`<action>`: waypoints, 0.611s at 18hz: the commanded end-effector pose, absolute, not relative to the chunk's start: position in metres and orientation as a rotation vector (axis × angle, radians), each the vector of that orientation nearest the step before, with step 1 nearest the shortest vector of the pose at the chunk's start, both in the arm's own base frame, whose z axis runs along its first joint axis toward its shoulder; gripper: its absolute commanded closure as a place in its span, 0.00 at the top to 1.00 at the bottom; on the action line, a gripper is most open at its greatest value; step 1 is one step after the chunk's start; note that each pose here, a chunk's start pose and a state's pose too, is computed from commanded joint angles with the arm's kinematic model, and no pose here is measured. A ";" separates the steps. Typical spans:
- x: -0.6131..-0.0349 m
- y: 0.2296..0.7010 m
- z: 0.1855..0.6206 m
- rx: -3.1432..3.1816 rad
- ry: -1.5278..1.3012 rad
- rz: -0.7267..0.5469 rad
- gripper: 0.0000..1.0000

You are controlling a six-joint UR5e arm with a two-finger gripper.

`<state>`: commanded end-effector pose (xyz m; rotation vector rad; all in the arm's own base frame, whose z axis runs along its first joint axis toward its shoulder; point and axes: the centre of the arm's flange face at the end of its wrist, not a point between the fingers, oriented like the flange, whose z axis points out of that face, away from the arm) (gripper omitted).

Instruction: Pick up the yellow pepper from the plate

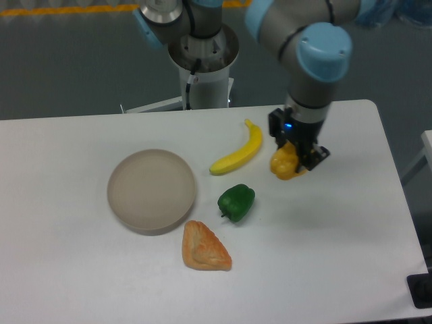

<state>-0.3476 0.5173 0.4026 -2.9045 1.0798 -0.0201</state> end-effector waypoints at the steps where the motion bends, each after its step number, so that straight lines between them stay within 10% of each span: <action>1: -0.353 0.518 0.399 -2.907 1.073 -0.025 0.19; 11: -0.370 0.523 0.397 -2.846 1.228 -0.017 0.14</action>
